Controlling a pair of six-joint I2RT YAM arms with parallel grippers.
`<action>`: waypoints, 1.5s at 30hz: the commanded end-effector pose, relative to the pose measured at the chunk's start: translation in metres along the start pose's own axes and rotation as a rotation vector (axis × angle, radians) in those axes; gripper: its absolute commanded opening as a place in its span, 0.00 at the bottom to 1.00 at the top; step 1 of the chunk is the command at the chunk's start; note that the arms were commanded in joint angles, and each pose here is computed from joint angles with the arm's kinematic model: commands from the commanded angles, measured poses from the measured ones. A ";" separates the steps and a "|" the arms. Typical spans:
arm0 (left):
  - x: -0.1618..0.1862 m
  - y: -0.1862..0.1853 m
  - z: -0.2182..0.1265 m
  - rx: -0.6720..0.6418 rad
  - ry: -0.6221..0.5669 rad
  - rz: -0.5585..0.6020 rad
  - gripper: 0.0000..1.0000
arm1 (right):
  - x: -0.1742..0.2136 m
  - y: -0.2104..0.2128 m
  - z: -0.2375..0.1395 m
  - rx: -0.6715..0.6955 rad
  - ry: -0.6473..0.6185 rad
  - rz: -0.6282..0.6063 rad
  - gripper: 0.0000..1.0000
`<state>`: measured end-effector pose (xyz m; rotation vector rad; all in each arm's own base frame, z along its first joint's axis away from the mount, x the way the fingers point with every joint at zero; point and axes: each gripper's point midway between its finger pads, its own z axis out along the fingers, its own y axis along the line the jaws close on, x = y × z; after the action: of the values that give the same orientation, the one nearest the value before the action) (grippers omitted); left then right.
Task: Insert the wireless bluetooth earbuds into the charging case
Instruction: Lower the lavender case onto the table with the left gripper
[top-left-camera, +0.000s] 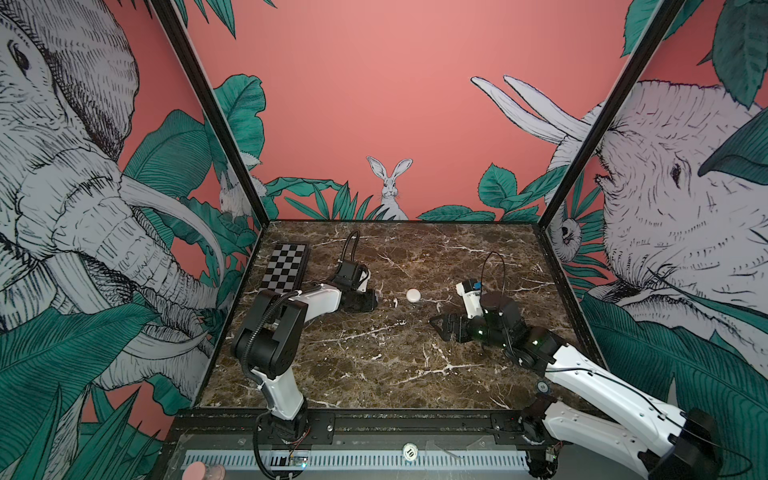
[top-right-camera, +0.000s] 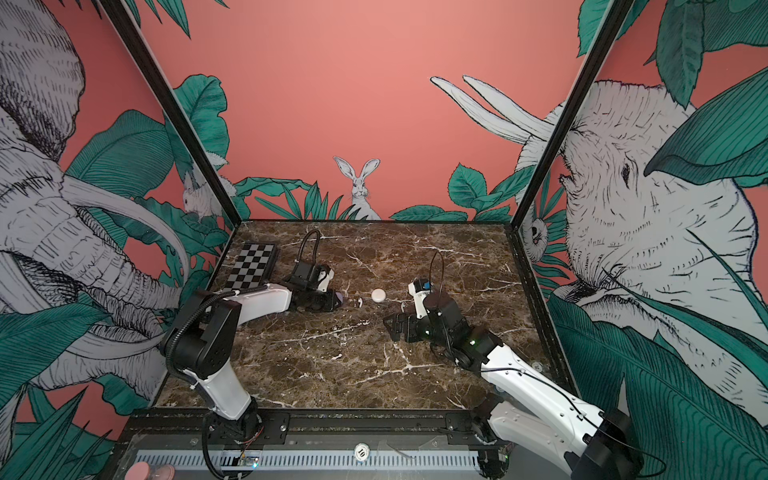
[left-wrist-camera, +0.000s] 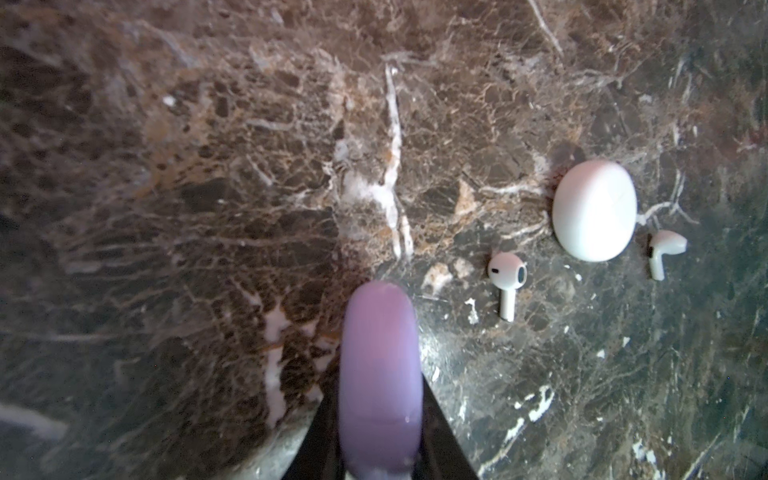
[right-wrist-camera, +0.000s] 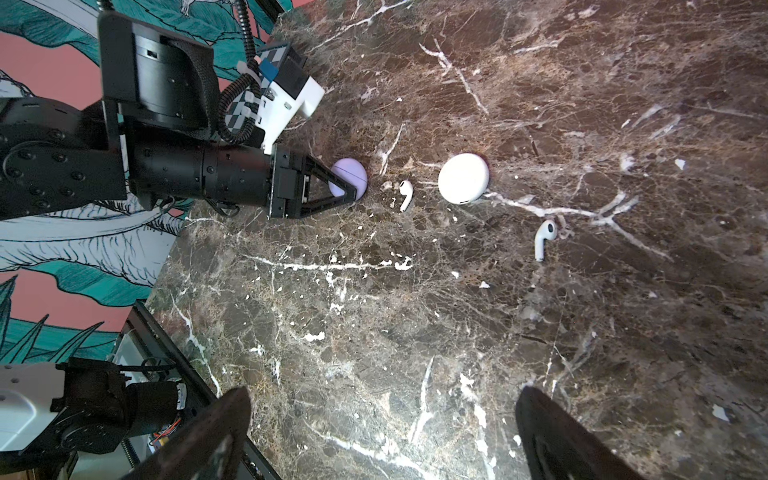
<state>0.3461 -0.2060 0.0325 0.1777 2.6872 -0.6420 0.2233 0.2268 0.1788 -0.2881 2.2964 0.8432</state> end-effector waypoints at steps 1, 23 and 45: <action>0.013 0.014 0.002 -0.058 0.056 -0.029 0.28 | -0.010 0.006 -0.001 -0.027 -0.031 -0.004 0.98; 0.003 0.023 -0.013 -0.134 0.023 -0.015 0.42 | -0.005 0.010 -0.001 -0.057 -0.019 -0.006 0.98; -0.036 0.001 -0.078 -0.158 -0.122 0.060 0.77 | -0.001 0.008 -0.001 -0.056 -0.010 0.000 0.98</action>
<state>0.3469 -0.1721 0.0647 0.1565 2.6873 -0.4008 0.2186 0.2333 0.1819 -0.3125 2.2915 0.9006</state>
